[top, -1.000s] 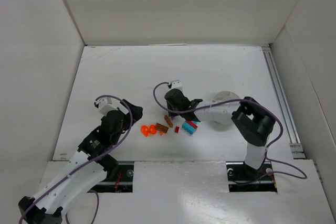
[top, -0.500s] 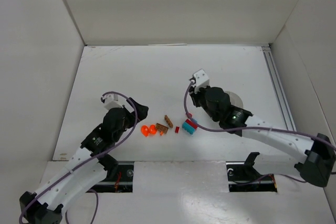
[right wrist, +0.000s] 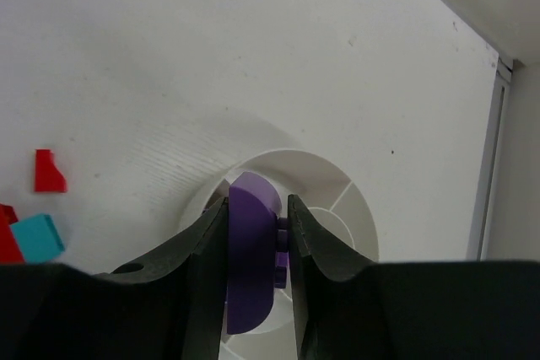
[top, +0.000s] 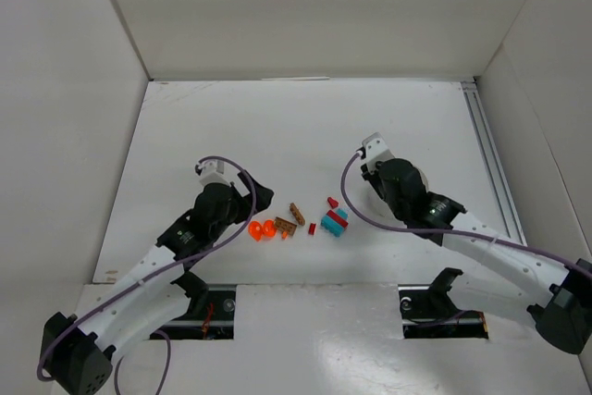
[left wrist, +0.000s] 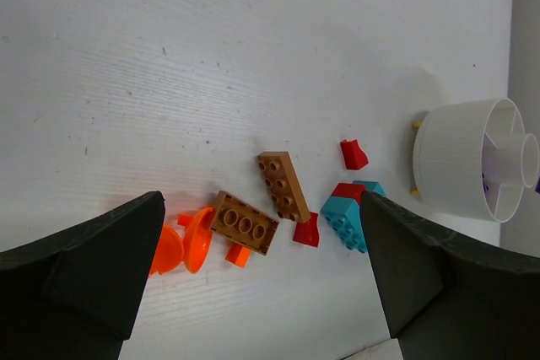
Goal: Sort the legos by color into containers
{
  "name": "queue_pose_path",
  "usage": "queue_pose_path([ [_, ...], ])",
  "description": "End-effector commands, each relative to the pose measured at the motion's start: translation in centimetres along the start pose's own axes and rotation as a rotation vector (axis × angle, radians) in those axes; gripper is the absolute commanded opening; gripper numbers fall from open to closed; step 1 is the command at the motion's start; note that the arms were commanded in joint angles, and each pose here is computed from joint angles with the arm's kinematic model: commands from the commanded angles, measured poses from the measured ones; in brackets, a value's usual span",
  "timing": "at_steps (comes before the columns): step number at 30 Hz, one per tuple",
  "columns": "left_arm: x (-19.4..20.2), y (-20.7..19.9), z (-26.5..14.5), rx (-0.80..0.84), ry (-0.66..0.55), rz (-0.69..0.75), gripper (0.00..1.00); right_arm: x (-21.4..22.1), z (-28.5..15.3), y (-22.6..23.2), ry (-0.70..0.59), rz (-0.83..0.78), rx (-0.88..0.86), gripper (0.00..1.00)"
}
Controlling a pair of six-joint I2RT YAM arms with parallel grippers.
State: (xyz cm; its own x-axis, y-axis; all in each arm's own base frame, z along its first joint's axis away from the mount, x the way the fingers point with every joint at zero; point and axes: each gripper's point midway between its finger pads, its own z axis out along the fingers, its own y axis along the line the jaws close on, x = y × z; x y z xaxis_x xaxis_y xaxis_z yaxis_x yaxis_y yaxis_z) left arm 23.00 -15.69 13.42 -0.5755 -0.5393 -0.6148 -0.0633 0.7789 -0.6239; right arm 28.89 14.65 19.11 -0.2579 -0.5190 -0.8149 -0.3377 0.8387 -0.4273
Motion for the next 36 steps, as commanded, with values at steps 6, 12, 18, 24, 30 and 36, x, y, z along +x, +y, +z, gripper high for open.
queue_pose_path([
  [6,0.5,-0.4,1.1,0.009,0.023,0.017,1.0,1.9,1.7,-1.2,0.03,0.008,-0.034,0.28],
  [12,0.7,-0.4,1.5,0.003,0.04,0.019,1.0,1.9,1.9,-0.4,0.023,-0.019,-0.091,0.28],
  [18,0.8,-0.5,1.7,-0.004,0.045,0.021,1.0,2.8,2.1,0.0,0.034,-0.011,-0.105,0.31],
  [24,0.8,-0.7,2.0,-0.006,0.059,0.043,1.0,3.4,2.3,0.5,0.051,0.001,-0.12,0.42],
  [30,0.8,-1.1,2.2,-0.004,0.069,0.044,1.0,2.6,1.5,0.3,0.009,0.025,-0.127,0.6],
  [36,0.8,-1.4,2.5,-0.007,0.084,0.066,1.0,1.7,0.6,0.0,-0.033,0.039,-0.136,0.63],
])
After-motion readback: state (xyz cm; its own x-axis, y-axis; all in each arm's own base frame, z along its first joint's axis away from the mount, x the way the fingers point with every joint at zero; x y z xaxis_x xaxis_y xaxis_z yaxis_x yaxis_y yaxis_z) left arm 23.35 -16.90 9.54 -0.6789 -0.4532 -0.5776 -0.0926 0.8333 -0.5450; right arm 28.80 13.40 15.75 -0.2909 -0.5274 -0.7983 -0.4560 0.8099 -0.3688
